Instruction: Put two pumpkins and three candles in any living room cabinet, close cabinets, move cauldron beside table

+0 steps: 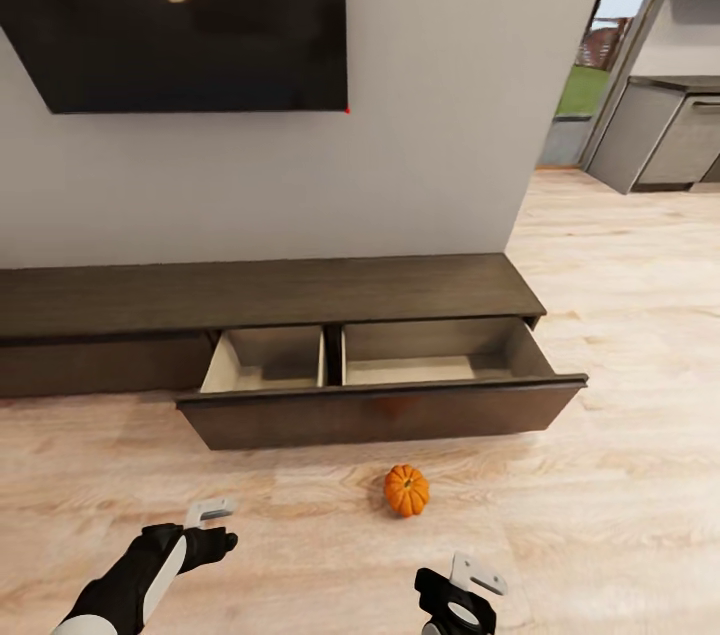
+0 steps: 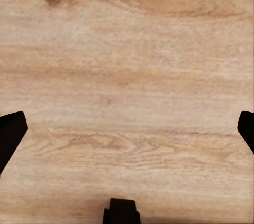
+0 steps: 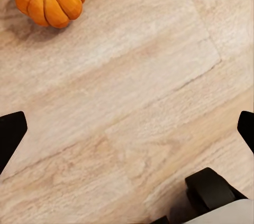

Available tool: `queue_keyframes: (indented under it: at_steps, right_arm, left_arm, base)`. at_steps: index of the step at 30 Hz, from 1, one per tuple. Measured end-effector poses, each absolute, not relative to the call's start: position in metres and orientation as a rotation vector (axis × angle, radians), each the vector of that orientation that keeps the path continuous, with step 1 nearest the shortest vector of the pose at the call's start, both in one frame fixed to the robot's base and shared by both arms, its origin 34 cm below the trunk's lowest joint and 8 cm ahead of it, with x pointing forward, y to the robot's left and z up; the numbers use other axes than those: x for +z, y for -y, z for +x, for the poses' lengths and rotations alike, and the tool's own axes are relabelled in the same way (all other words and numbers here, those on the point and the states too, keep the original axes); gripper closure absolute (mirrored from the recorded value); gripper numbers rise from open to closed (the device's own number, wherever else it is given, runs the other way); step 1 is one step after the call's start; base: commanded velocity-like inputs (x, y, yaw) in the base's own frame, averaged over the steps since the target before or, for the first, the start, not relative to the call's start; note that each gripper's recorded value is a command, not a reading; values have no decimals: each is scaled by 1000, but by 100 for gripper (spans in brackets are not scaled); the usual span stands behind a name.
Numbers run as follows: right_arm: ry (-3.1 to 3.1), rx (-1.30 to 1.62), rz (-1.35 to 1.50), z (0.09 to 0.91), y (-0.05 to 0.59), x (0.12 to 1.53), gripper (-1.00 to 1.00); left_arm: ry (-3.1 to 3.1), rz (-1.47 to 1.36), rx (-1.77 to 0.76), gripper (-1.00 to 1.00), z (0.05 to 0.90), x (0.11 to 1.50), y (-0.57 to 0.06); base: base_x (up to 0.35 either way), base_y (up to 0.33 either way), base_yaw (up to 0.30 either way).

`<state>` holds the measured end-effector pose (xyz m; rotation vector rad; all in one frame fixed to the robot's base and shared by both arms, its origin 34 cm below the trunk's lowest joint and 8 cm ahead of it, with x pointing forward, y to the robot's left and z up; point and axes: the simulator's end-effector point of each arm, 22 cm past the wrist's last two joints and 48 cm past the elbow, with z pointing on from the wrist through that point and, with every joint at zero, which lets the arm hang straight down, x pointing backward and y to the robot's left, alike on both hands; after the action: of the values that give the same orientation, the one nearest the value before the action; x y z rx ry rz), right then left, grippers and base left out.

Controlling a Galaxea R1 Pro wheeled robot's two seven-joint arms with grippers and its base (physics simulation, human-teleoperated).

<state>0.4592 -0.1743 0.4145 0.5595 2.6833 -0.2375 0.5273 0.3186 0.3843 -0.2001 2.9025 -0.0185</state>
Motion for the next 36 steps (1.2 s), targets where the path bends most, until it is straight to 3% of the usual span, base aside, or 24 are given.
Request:
queue_keyframes:
  at_steps: [14,30,36]
  right_arm:
    - [-2681,-230,559,459,174,414,-100]
    - [-2688,-200,507,459,161,414,-100]
    - [-2675,-19,459,470,142,413,-100]
  left_arm:
    - [-2903,-202,-32,-100,528,384,-313]
    - [-2878,-202,-40,-100,534,386,-313]
    - [-2936,-221,-56,-100,523,385,-312]
  base:
    - [22,-96,2]
    - [149,4,0]
    - [5,0,0]
